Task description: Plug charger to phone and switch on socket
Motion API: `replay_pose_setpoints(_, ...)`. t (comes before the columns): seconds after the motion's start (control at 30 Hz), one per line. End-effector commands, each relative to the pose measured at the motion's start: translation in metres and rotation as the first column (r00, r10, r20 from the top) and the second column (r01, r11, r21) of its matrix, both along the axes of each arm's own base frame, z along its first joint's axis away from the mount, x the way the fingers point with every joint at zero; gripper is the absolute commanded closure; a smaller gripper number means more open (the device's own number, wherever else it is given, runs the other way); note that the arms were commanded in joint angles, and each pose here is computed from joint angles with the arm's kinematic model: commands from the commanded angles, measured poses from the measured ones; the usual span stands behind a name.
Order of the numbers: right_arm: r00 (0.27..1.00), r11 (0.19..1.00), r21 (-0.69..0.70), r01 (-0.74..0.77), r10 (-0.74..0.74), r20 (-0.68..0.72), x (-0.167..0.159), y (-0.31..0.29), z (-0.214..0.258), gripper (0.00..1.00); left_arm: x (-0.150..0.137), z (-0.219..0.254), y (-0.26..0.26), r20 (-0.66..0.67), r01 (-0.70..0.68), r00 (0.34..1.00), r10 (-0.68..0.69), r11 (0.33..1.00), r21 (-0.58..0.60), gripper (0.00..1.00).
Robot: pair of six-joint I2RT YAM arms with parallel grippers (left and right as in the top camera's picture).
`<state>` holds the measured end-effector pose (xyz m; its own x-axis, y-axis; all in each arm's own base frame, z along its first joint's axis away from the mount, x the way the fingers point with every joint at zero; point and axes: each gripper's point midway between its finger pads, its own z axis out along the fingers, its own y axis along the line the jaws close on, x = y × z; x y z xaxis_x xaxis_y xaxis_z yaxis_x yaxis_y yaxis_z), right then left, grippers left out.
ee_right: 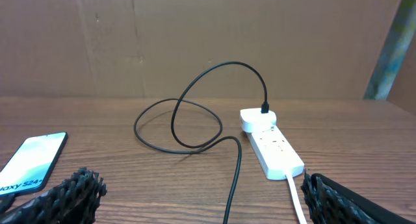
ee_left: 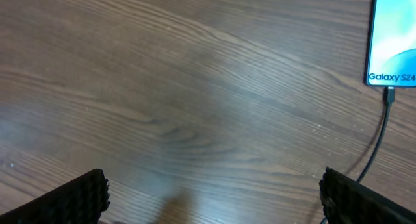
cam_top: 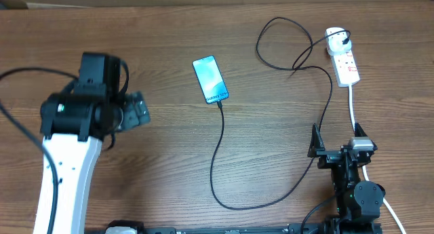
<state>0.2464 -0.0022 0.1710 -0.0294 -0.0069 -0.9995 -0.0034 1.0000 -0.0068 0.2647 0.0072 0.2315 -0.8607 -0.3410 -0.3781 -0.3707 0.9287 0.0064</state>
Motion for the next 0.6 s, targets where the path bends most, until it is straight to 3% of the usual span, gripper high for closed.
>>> replay_pose_setpoints(0.0, 1.000, 1.000, -0.002, 0.005, -0.005, 0.005, 0.000, -0.001, -0.001, 0.00, -0.019, 0.005, 0.006, 0.053, -0.007, 0.999, 0.008, 1.000, -0.016, 0.00)
replay_pose_setpoints(0.2, 1.000, 1.000, -0.002, 0.005, -0.005, 0.005, 0.000, -0.001, -0.001, 0.00, -0.033, -0.005, 0.011, 0.140, -0.015, 0.990, 0.020, 0.999, -0.039, 0.00)
replay_pose_setpoints(0.4, 1.000, 1.000, -0.002, 0.005, -0.005, 0.005, 0.000, -0.001, -0.001, 0.00, -0.028, -0.008, -0.020, 0.333, 0.258, 0.916, -0.225, 0.964, -0.059, 0.00)
replay_pose_setpoints(0.57, 1.000, 1.000, -0.002, 0.005, -0.005, 0.005, 0.000, -0.001, -0.001, 0.00, -0.035, -0.010, -0.022, 0.455, 0.269, 0.866, -0.208, 0.961, -0.072, 0.00)
